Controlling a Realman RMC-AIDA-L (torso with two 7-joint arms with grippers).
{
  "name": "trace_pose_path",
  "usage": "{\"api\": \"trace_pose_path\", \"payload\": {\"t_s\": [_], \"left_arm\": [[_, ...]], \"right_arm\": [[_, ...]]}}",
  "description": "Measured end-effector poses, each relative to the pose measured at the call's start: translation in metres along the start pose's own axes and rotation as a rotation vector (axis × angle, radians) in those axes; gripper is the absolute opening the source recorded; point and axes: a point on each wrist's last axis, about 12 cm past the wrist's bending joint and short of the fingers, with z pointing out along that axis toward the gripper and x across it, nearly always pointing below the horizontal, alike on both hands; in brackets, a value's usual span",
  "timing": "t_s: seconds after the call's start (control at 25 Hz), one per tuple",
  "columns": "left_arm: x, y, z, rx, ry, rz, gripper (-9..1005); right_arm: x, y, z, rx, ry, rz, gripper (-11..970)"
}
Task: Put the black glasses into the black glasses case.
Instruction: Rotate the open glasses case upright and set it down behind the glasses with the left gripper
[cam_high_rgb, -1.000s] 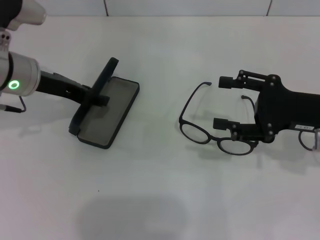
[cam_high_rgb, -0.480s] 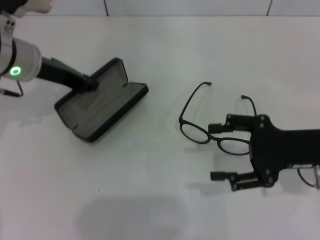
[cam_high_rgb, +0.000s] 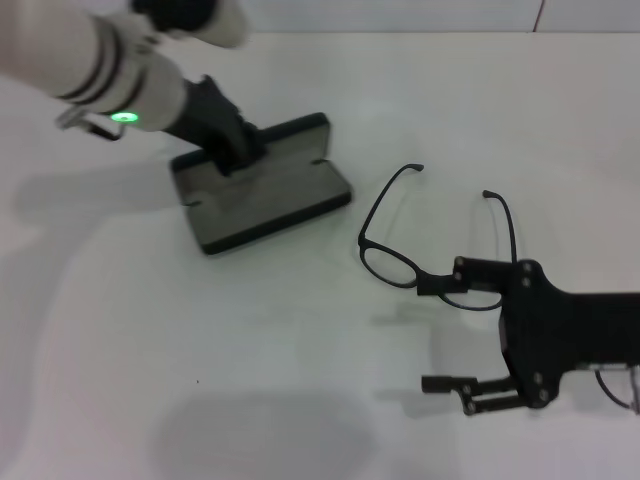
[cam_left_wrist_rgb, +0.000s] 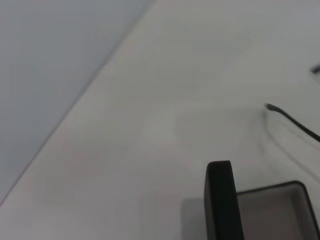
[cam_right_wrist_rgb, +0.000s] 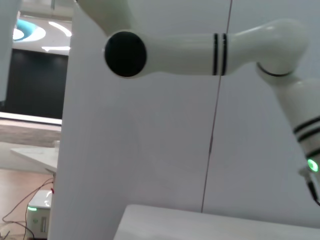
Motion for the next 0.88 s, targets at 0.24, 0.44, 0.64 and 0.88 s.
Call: {"api": "trace_pose_path", "payload": {"t_s": [0.24,0.44,0.64,0.88], "left_arm": [[-0.034,-0.011,0.020,0.079,0.035,0.170,191],[-0.051,-0.023,0.025,0.117,-0.004,0.276,179],[-0.060,-0.021,0.023,0.068,-0.059,0.285,156],[-0.065,-0.019,0.011,0.019,-0.120,0.301,154]], "right_arm": [[0.003,0.011,-0.006,0.008,-0.017,0.009,783],[0.005,0.017,-0.008,0.029,-0.026,0.013,783],[0.005,0.020,-0.014,0.054,-0.038,0.018,783],[0.003,0.018,-0.018,0.063,-0.047,0.006,783]]}}
